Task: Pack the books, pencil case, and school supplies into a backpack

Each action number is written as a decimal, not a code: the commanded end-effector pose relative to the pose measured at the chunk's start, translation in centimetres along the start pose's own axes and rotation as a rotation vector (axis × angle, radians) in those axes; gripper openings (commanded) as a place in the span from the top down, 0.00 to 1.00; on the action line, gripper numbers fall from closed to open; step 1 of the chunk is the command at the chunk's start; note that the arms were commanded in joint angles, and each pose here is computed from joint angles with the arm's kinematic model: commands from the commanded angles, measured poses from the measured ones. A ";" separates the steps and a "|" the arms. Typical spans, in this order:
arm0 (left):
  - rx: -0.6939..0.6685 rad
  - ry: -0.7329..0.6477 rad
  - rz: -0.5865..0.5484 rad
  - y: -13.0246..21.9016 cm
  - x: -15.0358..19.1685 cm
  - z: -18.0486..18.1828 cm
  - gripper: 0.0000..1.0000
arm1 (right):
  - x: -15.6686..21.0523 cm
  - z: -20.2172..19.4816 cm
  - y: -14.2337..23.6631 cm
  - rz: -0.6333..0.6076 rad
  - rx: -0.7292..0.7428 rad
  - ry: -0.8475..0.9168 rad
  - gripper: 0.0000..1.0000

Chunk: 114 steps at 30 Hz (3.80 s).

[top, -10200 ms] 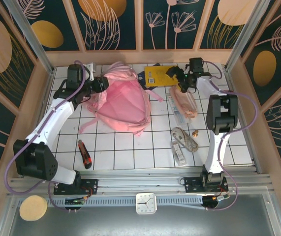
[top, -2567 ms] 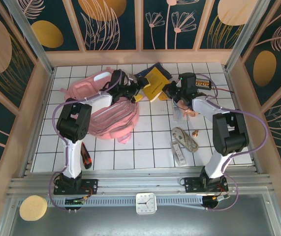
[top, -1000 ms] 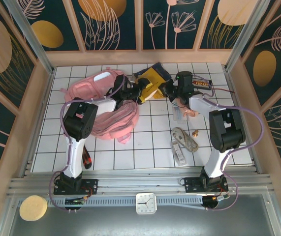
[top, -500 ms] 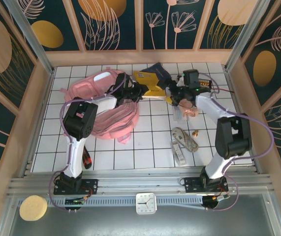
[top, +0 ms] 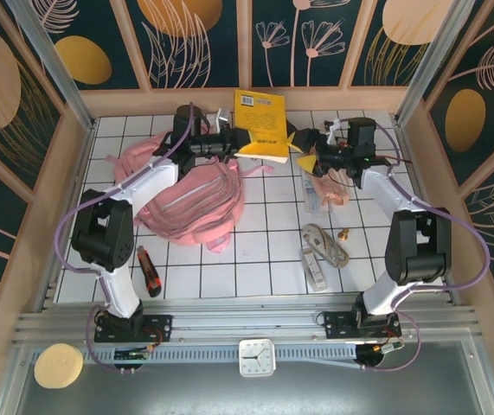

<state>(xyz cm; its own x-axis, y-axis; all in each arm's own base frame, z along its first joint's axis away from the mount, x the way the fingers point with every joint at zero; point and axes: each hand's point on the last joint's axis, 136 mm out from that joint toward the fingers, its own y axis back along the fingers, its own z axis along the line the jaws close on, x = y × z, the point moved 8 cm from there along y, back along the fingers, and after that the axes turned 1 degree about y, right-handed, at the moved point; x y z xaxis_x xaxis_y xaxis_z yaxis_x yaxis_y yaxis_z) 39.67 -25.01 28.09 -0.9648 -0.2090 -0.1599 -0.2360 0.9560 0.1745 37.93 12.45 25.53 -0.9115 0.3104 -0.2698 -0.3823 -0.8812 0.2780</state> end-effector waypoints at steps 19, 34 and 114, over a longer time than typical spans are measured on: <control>-0.082 -0.106 0.064 1.8 4.1 -0.4 0.21 | 1.0 3.5 -0.6 -0.013 -0.102 0.113 1.00; -1.026 -0.823 0.046 8.2 9.9 6.0 0.01 | 4.6 1.2 5.6 -0.107 0.237 0.005 1.00; -0.738 -0.733 -0.065 2.9 5.0 -6.0 1.00 | 10.0 -0.2 -26.9 0.101 -0.092 -0.104 0.83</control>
<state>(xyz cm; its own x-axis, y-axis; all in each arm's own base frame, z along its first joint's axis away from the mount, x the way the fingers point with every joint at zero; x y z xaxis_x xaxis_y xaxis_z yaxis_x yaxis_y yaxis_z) 33.97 -22.60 29.72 -0.7673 0.1931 -0.6115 -0.5129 0.3877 0.7659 37.98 36.10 11.39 -0.9644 0.2528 -0.0778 -0.2634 -0.8904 0.3712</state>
